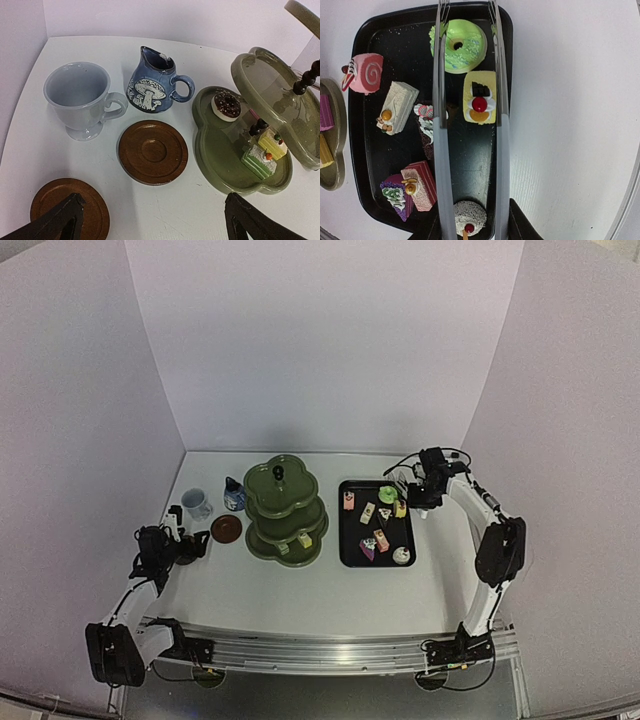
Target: Serve the afternoon tea
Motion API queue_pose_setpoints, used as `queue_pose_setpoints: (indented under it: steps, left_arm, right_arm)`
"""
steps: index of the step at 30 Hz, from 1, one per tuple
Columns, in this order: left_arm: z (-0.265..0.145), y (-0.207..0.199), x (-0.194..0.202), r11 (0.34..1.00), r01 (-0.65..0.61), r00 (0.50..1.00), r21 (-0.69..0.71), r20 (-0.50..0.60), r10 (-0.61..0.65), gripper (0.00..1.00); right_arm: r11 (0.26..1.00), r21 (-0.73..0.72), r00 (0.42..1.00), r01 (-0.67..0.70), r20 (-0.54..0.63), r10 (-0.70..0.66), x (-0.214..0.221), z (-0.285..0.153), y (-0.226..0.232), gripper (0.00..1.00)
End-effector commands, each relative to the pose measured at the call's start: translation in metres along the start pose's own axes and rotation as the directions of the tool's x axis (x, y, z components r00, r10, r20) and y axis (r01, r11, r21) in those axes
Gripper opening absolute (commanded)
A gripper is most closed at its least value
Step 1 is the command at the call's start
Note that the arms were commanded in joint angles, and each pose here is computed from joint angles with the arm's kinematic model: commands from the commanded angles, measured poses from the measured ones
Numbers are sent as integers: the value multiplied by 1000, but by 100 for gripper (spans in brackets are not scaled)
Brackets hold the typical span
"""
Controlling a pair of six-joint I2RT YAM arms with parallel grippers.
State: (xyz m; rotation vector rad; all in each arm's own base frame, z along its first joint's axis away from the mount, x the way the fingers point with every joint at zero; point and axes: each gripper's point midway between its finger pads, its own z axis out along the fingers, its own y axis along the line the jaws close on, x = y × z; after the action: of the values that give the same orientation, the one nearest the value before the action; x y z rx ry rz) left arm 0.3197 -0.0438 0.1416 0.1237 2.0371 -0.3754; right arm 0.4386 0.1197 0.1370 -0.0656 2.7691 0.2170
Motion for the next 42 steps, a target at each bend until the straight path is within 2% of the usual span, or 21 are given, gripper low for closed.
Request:
queue_pose_setpoints:
  steps: [1, 11, 21, 25, 29, 32, 39, 42]
  left_arm:
    - [-5, -5, -25, 999, -42, 998, 11, 52, 41, 99]
    - [-6, -6, -22, 997, -72, 996, 12, 51, 72, 99]
    - [-6, -6, -21, 996, -92, 995, 12, 51, 91, 99]
    - [-5, -6, -22, 995, -100, 994, 12, 50, 99, 99]
    - [-5, -6, -23, 995, -102, 993, 12, 53, 102, 99]
    - [-5, -6, -25, 995, -104, 993, 13, 56, 103, 99]
    - [-7, -7, -33, 994, -111, 991, 7, 76, 110, 99]
    - [-9, -6, -35, 993, -116, 990, 1, 82, 115, 99]
  right_arm:
    - [1000, -1, 1000, 18, -23, -18, 3, -9, 2, 34]
    - [1000, 13, 997, 21, -77, -20, 19, -13, -2, 33]
    - [1000, -19, 995, 12, -103, -13, 14, 1, 5, 32]
    - [999, -35, 993, 0, -121, -5, 17, 3, 7, 24]
    - [999, -40, 992, -2, -127, -3, 19, 3, 8, 8]
    - [999, -40, 993, 5, -117, -10, 17, -2, 9, 0]
    - [1000, -17, 1000, 17, -25, -17, -1, -31, 7, 0]
    - [1000, -13, 1000, 15, -19, -15, 1, -35, 6, 0]
